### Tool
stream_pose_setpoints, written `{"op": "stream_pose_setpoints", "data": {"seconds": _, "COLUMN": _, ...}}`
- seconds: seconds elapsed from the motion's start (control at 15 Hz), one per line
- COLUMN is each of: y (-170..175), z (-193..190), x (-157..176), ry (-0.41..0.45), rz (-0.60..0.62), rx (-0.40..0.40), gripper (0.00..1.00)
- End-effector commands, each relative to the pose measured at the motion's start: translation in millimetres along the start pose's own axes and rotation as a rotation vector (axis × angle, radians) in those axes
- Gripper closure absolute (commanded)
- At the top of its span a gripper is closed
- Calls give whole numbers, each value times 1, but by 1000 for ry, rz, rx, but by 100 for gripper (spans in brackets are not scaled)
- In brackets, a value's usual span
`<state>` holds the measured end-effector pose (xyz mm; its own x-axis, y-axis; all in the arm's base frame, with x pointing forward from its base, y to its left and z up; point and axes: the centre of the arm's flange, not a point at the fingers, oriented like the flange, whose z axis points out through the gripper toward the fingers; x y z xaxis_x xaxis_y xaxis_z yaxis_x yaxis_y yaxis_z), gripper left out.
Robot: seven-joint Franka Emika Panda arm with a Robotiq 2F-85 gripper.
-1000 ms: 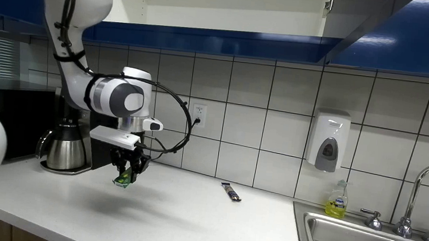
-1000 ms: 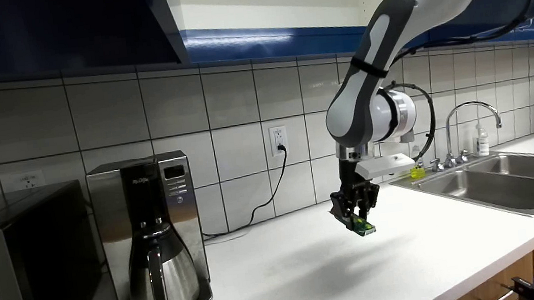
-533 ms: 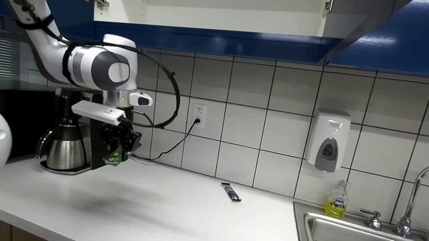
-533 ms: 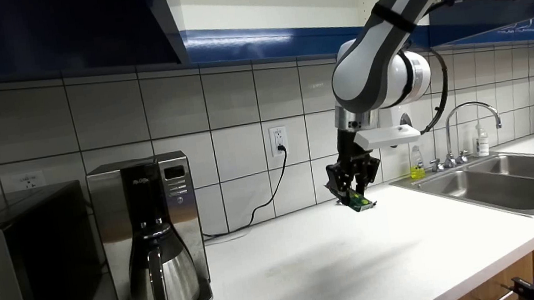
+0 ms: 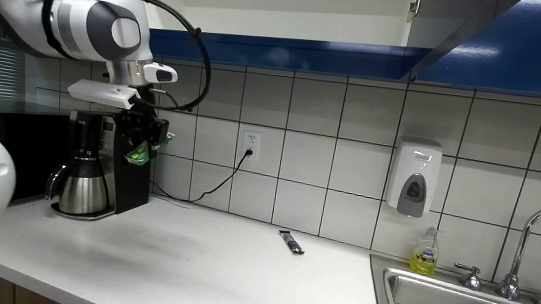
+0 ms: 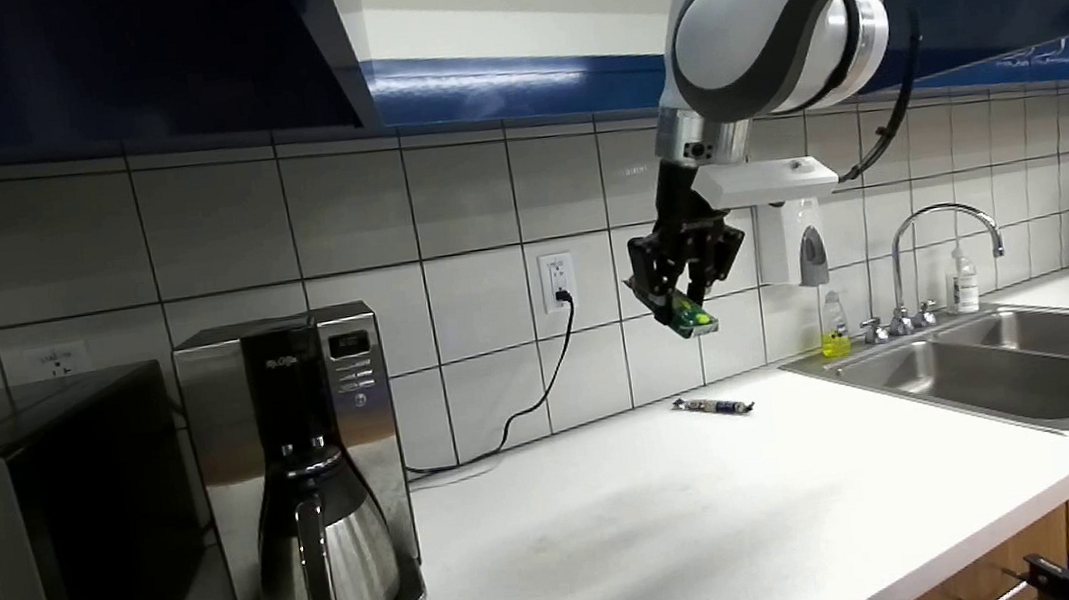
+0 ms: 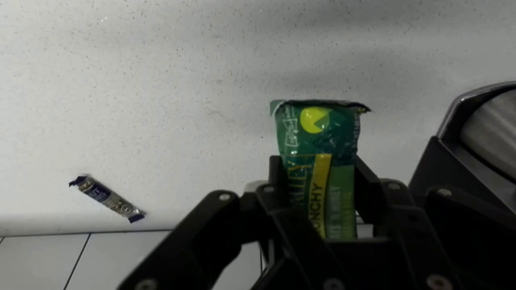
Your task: Put the green packet in the open upper cabinet.
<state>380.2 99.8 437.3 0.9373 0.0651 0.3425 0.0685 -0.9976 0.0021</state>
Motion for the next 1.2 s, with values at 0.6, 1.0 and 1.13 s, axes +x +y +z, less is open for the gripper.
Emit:
{"op": "stream_pose_setpoints", "data": {"seconds": 0.6, "y": -29, "z": -127, "x": 22, "ry": 217, "rz": 54, "rx": -35, "gripper": 84}}
{"op": "stream_pose_setpoints", "data": {"seconds": 1.0, "y": -33, "z": -176, "x": 34, "ry": 296, "rz": 77, "rx": -41, "gripper": 84}}
{"op": "stream_pose_setpoints", "data": {"seconds": 1.13, "y": -33, "z": -190, "x": 43, "ry": 328, "rz": 79, "rx": -51, "gripper": 84}}
